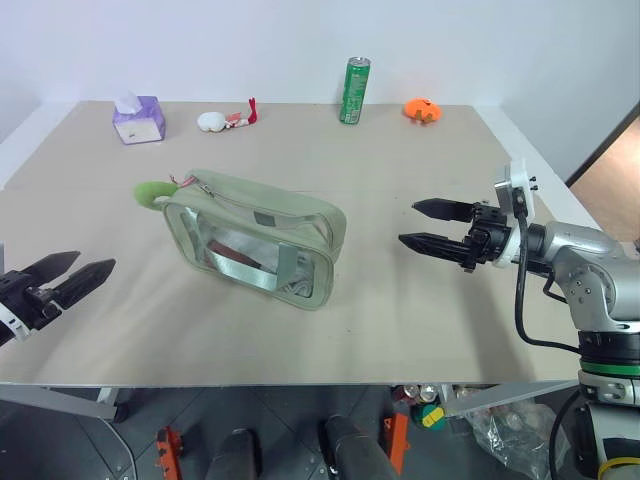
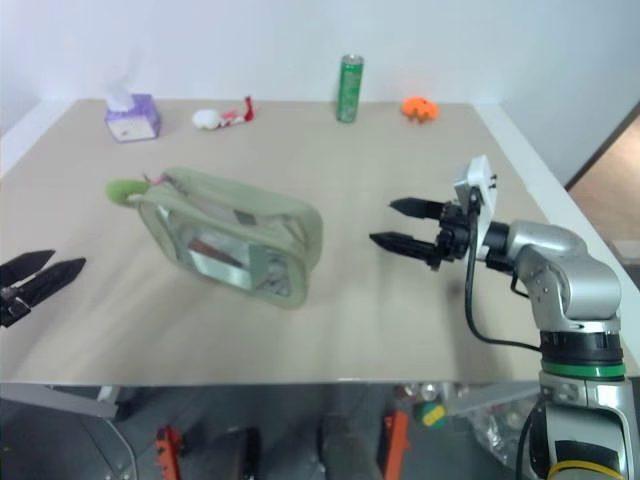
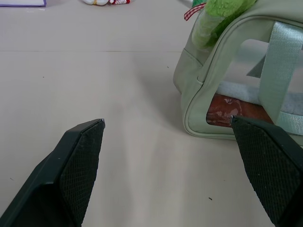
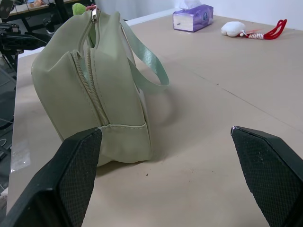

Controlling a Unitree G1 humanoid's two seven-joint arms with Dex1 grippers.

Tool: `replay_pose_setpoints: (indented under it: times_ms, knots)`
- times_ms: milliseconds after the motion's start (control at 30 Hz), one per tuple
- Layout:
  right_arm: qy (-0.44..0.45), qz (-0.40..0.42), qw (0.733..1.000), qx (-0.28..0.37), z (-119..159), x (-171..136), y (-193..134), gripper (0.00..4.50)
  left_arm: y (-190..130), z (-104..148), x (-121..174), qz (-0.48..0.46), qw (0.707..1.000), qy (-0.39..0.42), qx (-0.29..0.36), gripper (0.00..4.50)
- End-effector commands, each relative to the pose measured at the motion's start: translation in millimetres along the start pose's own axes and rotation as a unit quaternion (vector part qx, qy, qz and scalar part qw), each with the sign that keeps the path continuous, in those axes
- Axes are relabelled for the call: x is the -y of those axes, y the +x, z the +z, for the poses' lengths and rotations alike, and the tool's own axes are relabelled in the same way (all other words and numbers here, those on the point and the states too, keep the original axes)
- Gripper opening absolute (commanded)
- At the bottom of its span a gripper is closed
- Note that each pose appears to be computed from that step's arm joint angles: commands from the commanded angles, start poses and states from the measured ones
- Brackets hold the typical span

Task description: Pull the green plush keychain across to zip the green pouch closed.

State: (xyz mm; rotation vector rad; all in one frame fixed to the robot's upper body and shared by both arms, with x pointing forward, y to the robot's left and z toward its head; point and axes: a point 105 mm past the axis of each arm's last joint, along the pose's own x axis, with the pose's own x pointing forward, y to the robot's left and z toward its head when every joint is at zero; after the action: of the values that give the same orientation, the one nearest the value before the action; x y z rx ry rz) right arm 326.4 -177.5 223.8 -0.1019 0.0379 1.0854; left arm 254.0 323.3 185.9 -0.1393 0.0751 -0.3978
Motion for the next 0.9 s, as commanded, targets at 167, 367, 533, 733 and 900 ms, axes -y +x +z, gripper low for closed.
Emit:
replay_pose_setpoints:
  times_ms: [167,367,533,733,900]
  knots:
    - [-0.059,0.063,0.996,-0.020,43,-27,19,4.50,12,47,12,-0.036,0.997,0.039,0.052,4.39]
    - [-0.067,0.116,0.990,-0.038,78,-51,54,4.50,19,48,40,-0.118,0.991,0.062,0.017,4.39]
    - [-0.053,0.170,0.983,-0.046,98,-80,85,4.50,24,57,57,-0.164,0.984,0.049,0.039,4.39]
    - [-0.075,0.198,0.975,-0.067,98,-96,100,4.50,18,55,84,-0.225,0.970,0.078,0.042,4.39]
    - [-0.092,0.205,0.968,-0.112,72,-99,113,4.50,19,52,95,-0.246,0.965,0.084,0.042,4.39]
